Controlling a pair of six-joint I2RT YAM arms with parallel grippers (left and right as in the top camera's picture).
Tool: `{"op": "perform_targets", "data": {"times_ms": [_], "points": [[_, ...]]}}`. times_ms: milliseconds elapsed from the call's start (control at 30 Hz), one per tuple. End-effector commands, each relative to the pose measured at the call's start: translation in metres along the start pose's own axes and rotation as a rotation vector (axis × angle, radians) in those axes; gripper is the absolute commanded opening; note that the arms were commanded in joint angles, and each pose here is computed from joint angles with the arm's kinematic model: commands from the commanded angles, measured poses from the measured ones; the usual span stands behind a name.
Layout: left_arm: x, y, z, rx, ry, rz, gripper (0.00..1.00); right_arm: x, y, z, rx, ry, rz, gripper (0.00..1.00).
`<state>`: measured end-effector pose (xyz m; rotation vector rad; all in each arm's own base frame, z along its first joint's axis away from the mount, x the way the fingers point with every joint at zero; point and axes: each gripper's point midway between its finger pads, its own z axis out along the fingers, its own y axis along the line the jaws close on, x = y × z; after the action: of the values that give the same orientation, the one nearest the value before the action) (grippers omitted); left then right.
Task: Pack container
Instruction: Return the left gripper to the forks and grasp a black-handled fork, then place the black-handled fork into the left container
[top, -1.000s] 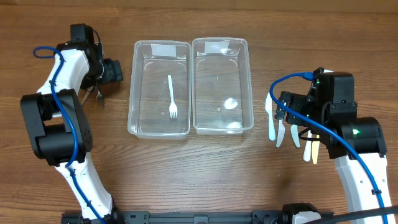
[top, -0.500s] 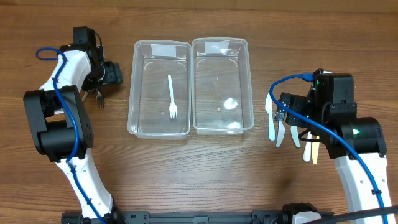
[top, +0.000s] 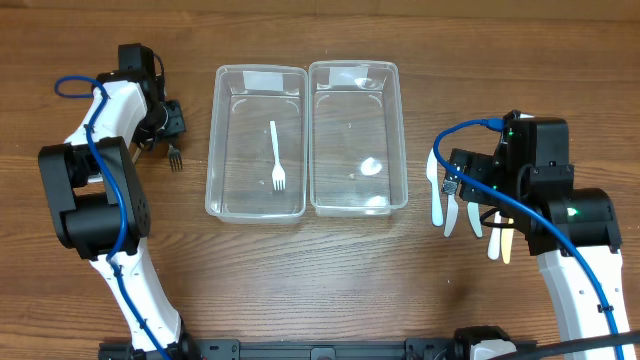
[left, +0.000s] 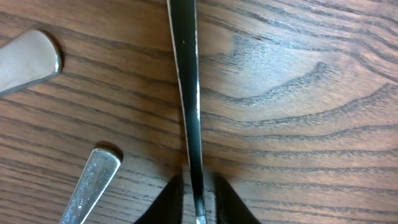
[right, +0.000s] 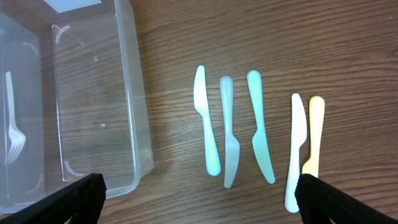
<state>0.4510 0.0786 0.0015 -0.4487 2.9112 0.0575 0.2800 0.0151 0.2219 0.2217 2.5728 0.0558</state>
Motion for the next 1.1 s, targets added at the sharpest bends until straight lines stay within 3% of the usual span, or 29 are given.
{"op": "perform_targets", "data": {"times_ms": [0, 133, 367, 467, 600, 733, 867, 1067], "points": [[0.006, 0.007, 0.011, -0.03, 0.027, -0.017, 0.13, -0.011, -0.001, -0.007, 0.007, -0.037, 0.005, 1.0], [0.005, 0.007, 0.011, -0.03, 0.024, -0.017, 0.04, -0.011, -0.001, -0.007, 0.007, -0.037, 0.005, 1.0], [0.002, 0.001, -0.009, -0.03, 0.037, -0.003, 0.04, -0.011, -0.001, -0.007, 0.007, -0.037, -0.002, 1.0], [-0.015, -0.008, -0.06, -0.05, -0.019, 0.024, 0.04, -0.011, -0.001, -0.007, 0.007, -0.038, -0.002, 1.0], [-0.033, -0.037, -0.158, -0.029, -0.216, 0.08, 0.04, -0.011, -0.001, -0.007, 0.007, -0.037, -0.002, 1.0], [-0.008, -0.088, -0.219, 0.041, -0.303, 0.161, 0.04, -0.011, -0.001, -0.007, 0.006, -0.037, -0.001, 1.0], [0.032, -0.144, -0.212, 0.077, -0.232, 0.244, 0.04, -0.01, 0.001, -0.007, -0.005, -0.033, -0.002, 1.0], [0.075, -0.181, -0.132, 0.058, -0.039, 0.26, 0.04, -0.009, 0.002, -0.007, -0.012, -0.031, -0.002, 1.0]]}}
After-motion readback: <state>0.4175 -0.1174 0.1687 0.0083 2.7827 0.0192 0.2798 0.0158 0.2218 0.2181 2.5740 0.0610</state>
